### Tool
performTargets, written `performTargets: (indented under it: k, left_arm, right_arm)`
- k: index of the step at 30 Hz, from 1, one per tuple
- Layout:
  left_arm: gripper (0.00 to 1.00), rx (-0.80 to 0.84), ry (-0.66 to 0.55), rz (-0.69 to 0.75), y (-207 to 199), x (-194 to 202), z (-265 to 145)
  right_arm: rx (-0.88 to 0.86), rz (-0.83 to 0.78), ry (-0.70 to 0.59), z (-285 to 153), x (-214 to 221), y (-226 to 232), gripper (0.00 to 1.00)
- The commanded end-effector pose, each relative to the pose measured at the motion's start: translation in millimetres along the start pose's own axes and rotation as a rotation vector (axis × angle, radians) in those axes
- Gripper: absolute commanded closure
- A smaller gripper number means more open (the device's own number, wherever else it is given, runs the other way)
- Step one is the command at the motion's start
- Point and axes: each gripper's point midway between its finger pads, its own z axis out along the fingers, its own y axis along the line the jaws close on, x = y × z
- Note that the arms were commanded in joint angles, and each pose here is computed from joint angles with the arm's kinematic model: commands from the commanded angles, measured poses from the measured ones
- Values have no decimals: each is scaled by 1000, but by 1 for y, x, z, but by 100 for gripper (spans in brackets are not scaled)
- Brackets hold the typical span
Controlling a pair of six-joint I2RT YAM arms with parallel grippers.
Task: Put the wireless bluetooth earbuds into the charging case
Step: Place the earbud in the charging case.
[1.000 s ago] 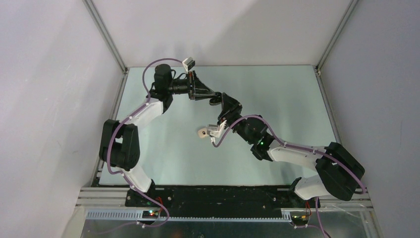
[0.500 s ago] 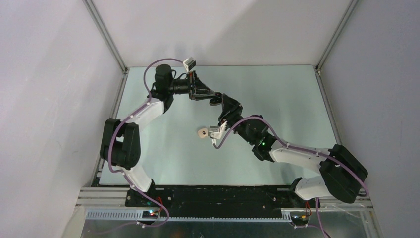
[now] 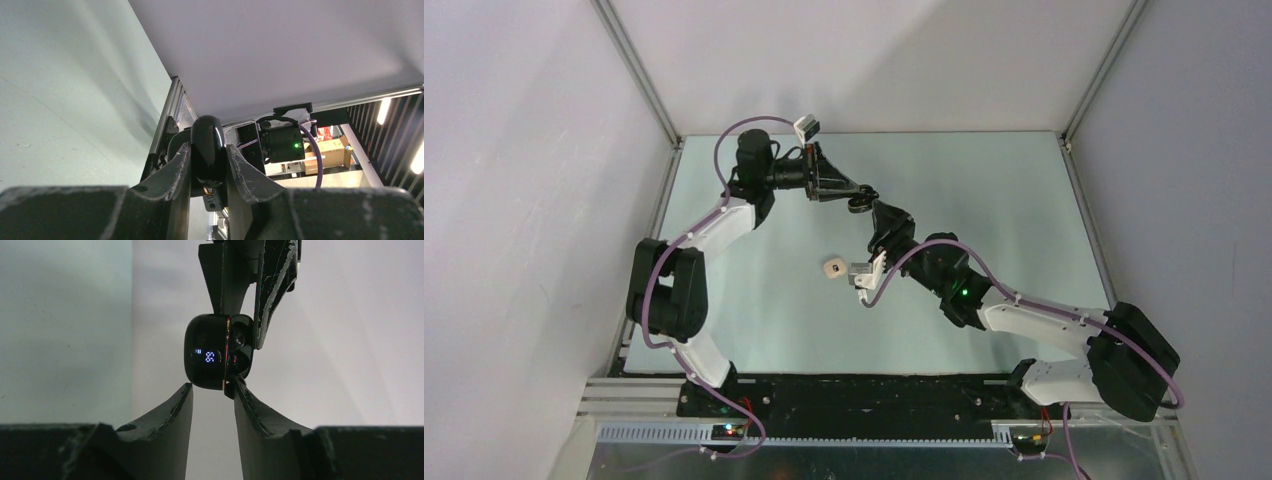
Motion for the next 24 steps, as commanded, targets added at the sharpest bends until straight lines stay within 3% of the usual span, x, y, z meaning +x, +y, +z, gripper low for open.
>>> performTargets:
  k: [1, 9, 11, 14, 17, 24]
  left_arm:
    - [100, 40, 16, 73, -21, -3, 2]
    - [100, 44, 30, 105, -18, -2, 1]
    - [100, 48, 38, 138, -17, 0, 1]
    - [100, 51, 43, 176, -16, 2, -1]
    - [100, 60, 55, 219, -20, 7, -5]
    - [100, 80, 107, 253, -14, 18, -15]
  right_arm:
    - [16, 35, -28, -4, -6, -7, 59]
    - [-8, 119, -123, -20, -22, -15, 53]
    - [-51, 181, -157, -31, -26, -18, 45]
    - [-82, 399, -220, -56, -32, -44, 33]
    - [-181, 681, -191, -74, -30, -48, 24]
    - [-391, 1294, 20, -62, -2, -47, 25]
